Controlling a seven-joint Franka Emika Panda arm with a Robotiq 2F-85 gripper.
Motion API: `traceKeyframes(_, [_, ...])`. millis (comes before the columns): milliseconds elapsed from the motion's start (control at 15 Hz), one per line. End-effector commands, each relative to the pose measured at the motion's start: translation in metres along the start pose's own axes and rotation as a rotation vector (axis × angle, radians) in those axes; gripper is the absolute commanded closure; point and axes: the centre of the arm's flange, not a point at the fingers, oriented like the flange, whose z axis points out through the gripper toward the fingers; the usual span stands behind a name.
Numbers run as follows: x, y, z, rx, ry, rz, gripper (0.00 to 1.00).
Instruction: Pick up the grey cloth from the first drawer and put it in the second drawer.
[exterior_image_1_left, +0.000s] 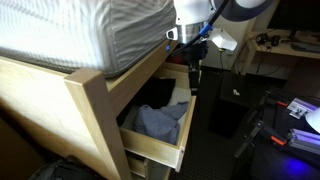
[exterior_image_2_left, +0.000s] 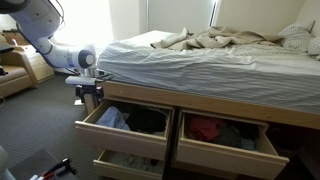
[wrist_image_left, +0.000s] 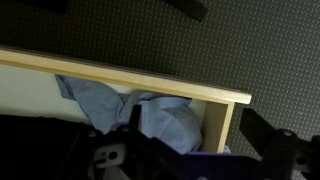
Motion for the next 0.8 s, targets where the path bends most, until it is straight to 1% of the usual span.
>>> traceKeyframes(0, [-0.018, 0.002, -0.036, 0.029, 0.122, 0.0, 0.0])
traceKeyframes(67, [-0.005, 0.0, -0.033, 0.027, 0.16, 0.028, 0.0])
traceKeyframes(133, [-0.006, 0.005, -0.049, 0.052, 0.172, 0.038, 0.0])
traceKeyframes(200, [-0.003, 0.006, -0.036, 0.057, 0.161, 0.06, 0.0])
traceKeyframes(267, [0.003, 0.0, -0.044, 0.04, 0.143, 0.037, 0.0])
traceKeyframes(733, [0.003, 0.0, -0.043, 0.042, 0.142, 0.037, 0.0])
